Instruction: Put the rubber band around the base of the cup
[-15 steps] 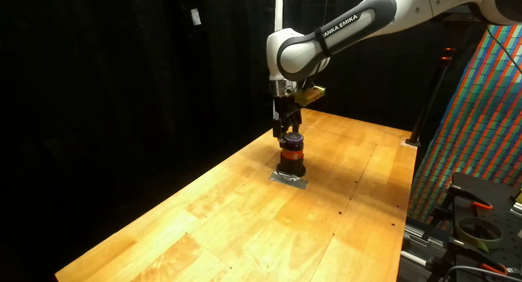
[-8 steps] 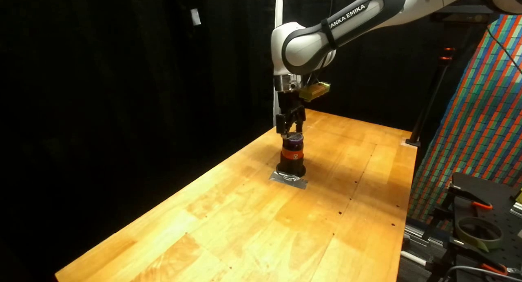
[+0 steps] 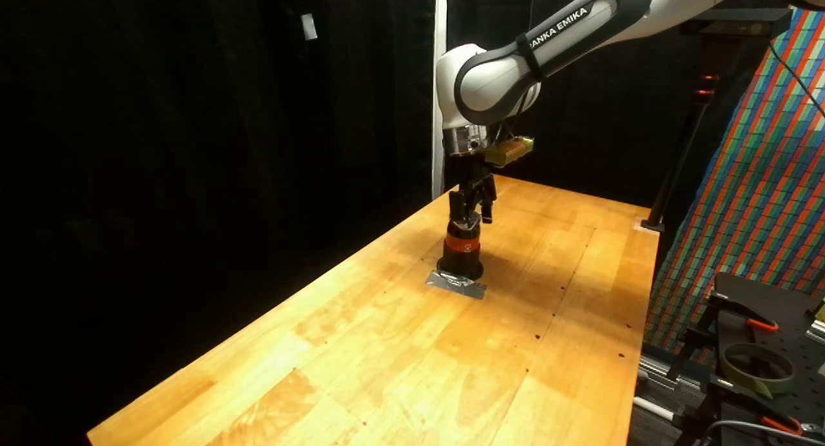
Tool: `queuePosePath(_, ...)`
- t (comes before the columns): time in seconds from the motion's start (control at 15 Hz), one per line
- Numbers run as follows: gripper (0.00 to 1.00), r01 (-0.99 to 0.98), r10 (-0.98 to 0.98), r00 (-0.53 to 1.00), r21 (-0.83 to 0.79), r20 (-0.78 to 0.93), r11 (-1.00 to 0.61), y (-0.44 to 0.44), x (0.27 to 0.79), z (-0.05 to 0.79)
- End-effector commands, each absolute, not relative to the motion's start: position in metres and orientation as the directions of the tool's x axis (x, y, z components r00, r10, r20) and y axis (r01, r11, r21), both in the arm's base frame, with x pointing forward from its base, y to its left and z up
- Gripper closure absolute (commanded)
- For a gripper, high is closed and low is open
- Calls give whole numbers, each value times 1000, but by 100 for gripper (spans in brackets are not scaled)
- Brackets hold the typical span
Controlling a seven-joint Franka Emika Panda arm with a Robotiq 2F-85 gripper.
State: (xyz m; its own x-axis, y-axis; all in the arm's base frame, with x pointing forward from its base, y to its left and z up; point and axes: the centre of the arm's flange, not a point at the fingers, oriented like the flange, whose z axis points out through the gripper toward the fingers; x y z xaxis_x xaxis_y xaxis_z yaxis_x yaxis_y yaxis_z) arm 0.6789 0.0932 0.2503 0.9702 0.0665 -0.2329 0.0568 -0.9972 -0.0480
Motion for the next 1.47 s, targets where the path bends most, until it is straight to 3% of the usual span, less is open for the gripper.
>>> queuePosePath(0.0, 0, 68, 79, 970, -55, -231, -996, 98, 665, 240)
queuePosePath(1.07, 0, -5, -1, 992, -28, -128, -1000, 78, 618, 258)
queuePosePath(1.13, 25, -8, -4, 994, -33, -106, -999, 78, 616, 259)
queuePosePath(1.2, 28, -7, -4, 997, -34, -81, -999, 78, 615, 260)
queuePosePath(1.4, 51, -11, -13, 999, -43, 36, -999, 79, 611, 259)
